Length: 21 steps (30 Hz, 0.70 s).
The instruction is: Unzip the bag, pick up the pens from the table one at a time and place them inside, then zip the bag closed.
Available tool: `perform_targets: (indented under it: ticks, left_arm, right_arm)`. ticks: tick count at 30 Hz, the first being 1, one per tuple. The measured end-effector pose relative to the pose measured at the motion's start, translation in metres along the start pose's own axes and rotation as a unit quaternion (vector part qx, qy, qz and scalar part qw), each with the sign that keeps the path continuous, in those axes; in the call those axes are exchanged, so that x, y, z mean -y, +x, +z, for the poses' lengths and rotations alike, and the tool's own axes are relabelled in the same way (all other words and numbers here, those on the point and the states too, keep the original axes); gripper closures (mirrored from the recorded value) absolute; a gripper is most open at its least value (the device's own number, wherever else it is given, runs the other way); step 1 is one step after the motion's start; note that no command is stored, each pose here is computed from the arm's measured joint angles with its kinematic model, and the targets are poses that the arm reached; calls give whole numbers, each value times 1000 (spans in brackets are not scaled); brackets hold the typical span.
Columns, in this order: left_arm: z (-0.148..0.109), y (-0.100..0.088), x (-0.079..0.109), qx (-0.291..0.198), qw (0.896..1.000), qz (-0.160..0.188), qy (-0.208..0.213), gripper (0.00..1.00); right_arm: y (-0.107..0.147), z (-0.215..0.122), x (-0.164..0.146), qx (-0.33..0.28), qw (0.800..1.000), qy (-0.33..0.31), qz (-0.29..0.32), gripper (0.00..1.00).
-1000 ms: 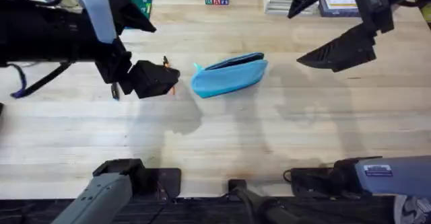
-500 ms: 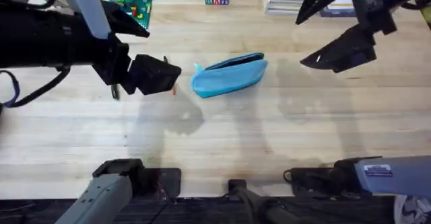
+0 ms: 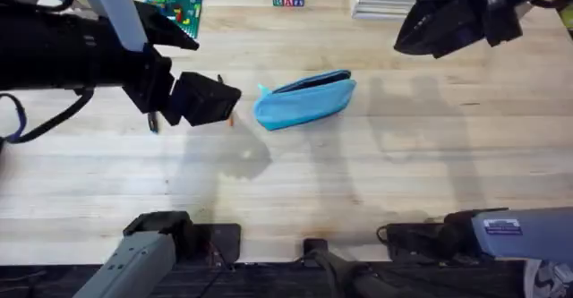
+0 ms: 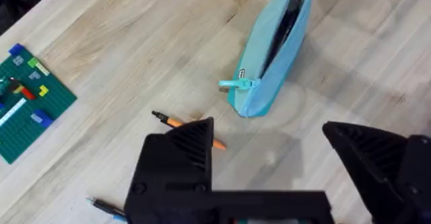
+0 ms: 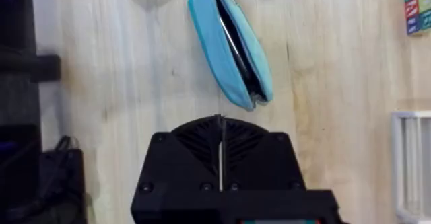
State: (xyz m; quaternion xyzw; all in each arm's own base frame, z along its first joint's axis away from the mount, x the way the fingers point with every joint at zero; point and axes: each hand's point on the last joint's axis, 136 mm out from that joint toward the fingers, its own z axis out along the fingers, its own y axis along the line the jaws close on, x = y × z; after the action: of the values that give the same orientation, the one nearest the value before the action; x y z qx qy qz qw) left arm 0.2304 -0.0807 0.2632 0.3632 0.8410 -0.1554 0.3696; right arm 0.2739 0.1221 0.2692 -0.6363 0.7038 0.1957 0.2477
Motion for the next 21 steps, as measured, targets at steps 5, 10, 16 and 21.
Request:
perform_targets:
  ticks: [5, 10, 16, 21]
  left_arm:
    - [0, 0, 0, 0, 1000, 0, 0, 6]
    - [0, 0, 0, 0, 1000, 0, 0, 6]
    - [0, 0, 0, 0, 1000, 0, 0, 5]
    - [0, 0, 0, 0, 1000, 0, 0, 6]
  right_arm:
    - [0, 0, 1, 0, 999, 2, -54, 970]
    - [4, 8, 7, -1, 994, -10, -106, 970]
    - [16, 28, 20, -2, 987, -39, -155, 971]
    - [25, 45, 32, -1, 984, -52, -168, 971]
